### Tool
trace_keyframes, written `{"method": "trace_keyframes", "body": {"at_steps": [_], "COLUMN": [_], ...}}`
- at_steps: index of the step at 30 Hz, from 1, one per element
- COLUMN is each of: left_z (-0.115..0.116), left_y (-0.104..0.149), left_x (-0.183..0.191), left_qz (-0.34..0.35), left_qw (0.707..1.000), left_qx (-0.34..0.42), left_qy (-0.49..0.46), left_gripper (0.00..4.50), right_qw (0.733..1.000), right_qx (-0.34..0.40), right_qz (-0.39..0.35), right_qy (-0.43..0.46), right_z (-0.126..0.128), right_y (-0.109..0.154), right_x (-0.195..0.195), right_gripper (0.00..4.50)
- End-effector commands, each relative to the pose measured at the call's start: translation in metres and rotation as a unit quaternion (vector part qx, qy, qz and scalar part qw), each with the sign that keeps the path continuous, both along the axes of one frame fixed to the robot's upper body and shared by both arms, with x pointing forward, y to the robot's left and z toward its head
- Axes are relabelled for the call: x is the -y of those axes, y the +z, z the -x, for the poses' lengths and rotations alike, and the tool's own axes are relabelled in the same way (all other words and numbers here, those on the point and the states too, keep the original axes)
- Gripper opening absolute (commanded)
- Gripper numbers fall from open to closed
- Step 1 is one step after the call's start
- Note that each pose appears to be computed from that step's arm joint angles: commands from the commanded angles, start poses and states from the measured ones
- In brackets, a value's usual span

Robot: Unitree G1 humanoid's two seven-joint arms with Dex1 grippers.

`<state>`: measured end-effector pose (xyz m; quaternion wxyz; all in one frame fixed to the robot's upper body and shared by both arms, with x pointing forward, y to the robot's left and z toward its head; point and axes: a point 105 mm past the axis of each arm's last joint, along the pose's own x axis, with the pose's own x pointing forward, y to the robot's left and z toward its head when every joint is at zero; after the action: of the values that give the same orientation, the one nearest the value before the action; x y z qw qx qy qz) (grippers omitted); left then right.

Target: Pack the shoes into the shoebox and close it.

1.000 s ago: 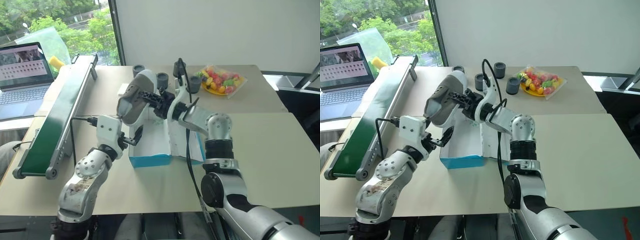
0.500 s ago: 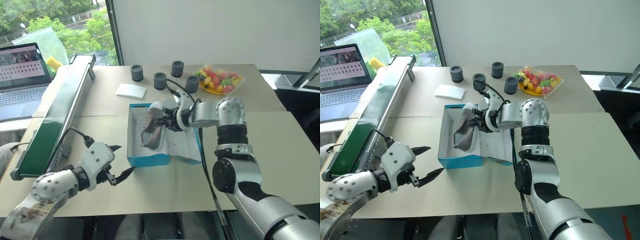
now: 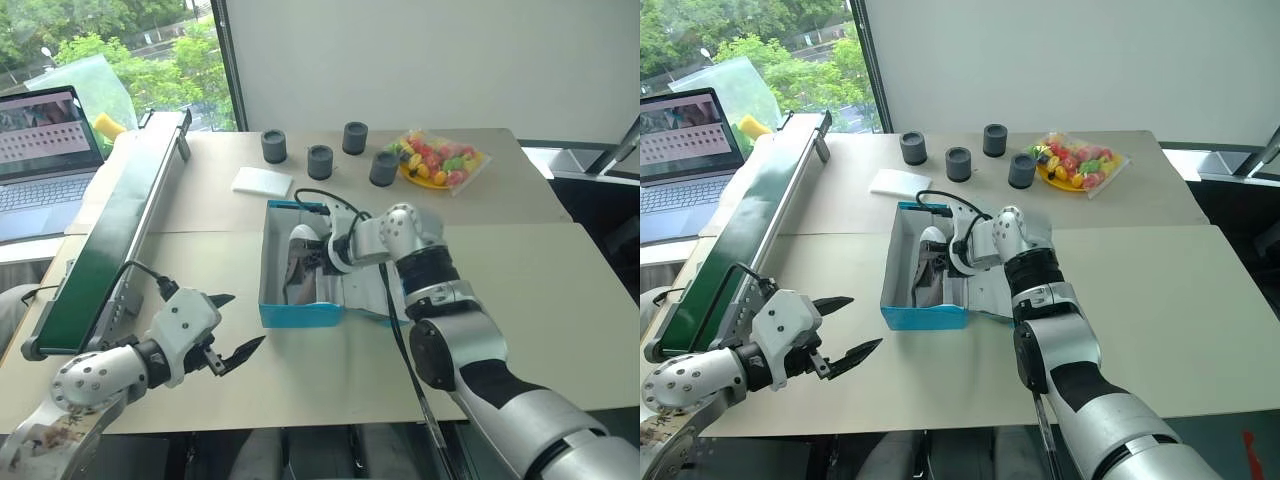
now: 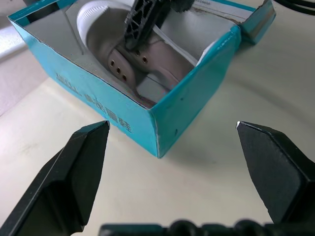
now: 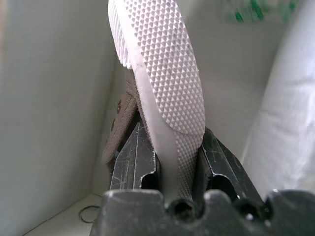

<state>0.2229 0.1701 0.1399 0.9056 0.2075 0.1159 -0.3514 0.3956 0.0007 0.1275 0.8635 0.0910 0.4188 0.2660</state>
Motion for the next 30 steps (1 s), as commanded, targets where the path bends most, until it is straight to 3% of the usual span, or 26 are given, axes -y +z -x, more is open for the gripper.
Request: {"method": "trace_keyframes", "body": {"at_steps": [1,2,4,10,13,25,28,30], "left_z": [-0.001,-0.001,-0.001,-0.002,-0.004,-0.017,-0.03,-0.041], "left_y": [0.01,0.01,0.01,0.01,0.009,0.015,0.024,0.034], "left_x": [0.001,0.002,0.003,0.005,0.004,-0.006,-0.024,-0.056], "left_qz": [-0.005,-0.004,-0.005,-0.005,-0.013,-0.003,0.016,0.03], "left_qw": [1.0,1.0,1.0,0.999,0.999,0.997,0.989,0.968], "left_qx": [0.029,0.029,0.03,0.031,0.032,0.064,0.1,0.139], "left_qy": [-0.003,-0.004,-0.005,-0.011,-0.013,0.032,0.106,0.208], "left_gripper": [4.41,4.41,4.45,4.45,4.45,4.45,4.45,4.45], "right_qw": [0.999,0.999,0.999,0.998,0.994,0.96,0.943,0.913], "right_qx": [0.031,0.032,0.035,0.053,0.101,0.277,0.321,0.374], "right_qz": [0.003,0.005,0.006,0.002,0.015,-0.006,-0.056,-0.107], "right_qy": [0.015,0.017,0.02,0.028,0.026,0.037,0.067,0.121], "right_z": [-0.006,-0.006,-0.007,-0.008,-0.017,-0.025,-0.016,0.001], "right_y": [0.011,0.011,0.011,0.019,0.032,0.107,0.127,0.145], "right_x": [-0.003,-0.003,-0.004,-0.007,-0.005,-0.014,-0.025,-0.036], "right_gripper": [0.45,0.45,1.44,3.4,4.41,4.41,4.41,4.41]}}
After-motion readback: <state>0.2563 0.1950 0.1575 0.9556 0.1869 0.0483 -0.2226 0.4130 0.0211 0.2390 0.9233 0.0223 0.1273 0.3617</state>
